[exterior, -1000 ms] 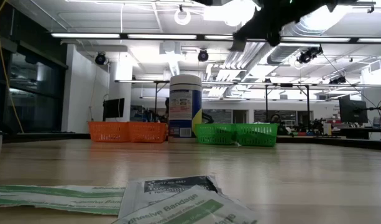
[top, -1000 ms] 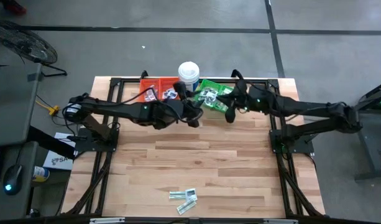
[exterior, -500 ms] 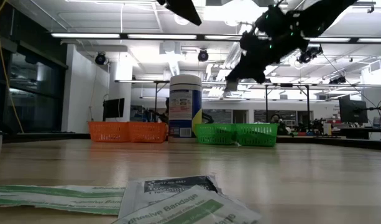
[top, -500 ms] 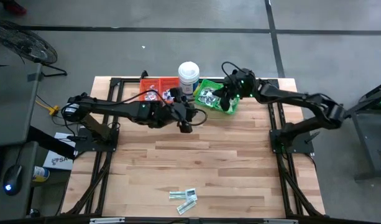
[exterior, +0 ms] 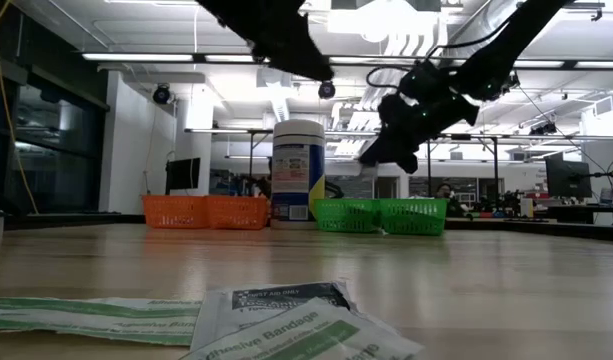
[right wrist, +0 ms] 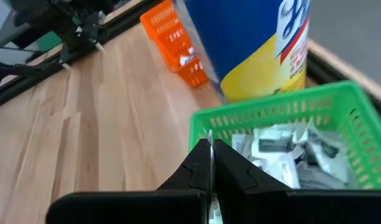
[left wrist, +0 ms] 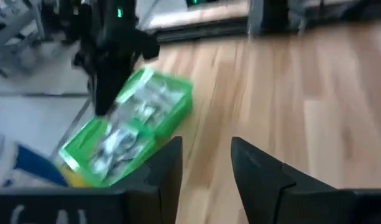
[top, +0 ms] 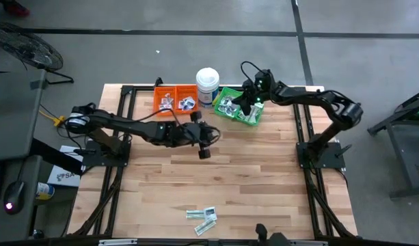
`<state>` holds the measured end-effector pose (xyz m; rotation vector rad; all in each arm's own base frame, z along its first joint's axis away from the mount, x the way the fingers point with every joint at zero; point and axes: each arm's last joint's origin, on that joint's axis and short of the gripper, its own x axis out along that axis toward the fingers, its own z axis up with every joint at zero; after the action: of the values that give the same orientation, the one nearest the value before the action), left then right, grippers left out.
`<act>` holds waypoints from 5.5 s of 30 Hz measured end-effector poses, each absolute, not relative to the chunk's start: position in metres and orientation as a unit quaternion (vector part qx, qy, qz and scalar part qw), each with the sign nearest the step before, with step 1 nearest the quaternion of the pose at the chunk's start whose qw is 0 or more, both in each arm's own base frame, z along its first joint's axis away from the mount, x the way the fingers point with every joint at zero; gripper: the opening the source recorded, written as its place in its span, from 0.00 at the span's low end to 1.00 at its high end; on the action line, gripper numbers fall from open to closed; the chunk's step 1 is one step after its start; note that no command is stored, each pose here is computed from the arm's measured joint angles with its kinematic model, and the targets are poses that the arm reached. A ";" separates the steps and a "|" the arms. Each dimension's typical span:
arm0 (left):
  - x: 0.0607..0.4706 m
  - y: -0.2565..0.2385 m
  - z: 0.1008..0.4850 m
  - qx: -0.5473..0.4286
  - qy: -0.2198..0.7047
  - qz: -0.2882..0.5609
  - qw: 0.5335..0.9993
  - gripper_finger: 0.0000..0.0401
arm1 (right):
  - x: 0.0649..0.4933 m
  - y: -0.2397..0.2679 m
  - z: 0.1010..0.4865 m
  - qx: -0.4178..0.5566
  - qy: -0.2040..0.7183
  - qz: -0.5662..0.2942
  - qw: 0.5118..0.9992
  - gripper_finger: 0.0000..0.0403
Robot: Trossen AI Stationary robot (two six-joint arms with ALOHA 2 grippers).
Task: Pick & Place First Aid Supplies
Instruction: Put the black towelette pack into the left green bin, then put the green bandage pack into the right green bin
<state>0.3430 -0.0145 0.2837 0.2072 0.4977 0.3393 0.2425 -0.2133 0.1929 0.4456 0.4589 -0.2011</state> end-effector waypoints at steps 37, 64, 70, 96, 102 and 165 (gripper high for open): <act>0.282 -0.033 0.229 -0.034 0.095 0.169 0.980 0.32 | 0.275 -0.246 0.174 0.270 0.239 -0.083 0.929 0.35; 0.249 -0.077 0.239 -0.032 0.173 -0.038 0.984 0.32 | 0.203 -0.104 0.348 0.135 0.162 -0.128 0.969 0.44; 0.242 -0.109 0.230 -0.012 0.191 -0.083 0.978 0.32 | 0.194 -0.059 0.355 0.152 0.176 -0.113 0.966 0.44; 0.256 -0.207 0.184 0.035 0.316 -0.286 0.904 0.53 | 0.195 0.049 0.340 0.254 0.217 -0.060 0.941 0.44; 0.283 -0.225 0.199 0.156 0.405 -0.246 0.867 0.52 | 0.190 0.067 0.328 0.268 0.230 -0.053 0.934 0.44; 0.295 -0.210 0.187 0.199 0.570 -0.077 0.793 0.00 | 0.205 0.103 0.307 0.264 0.222 -0.042 0.938 0.44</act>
<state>0.2951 -0.2097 0.1868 0.4275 1.2259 -0.1661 0.2054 0.1034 0.3065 0.5383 0.4532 -0.0865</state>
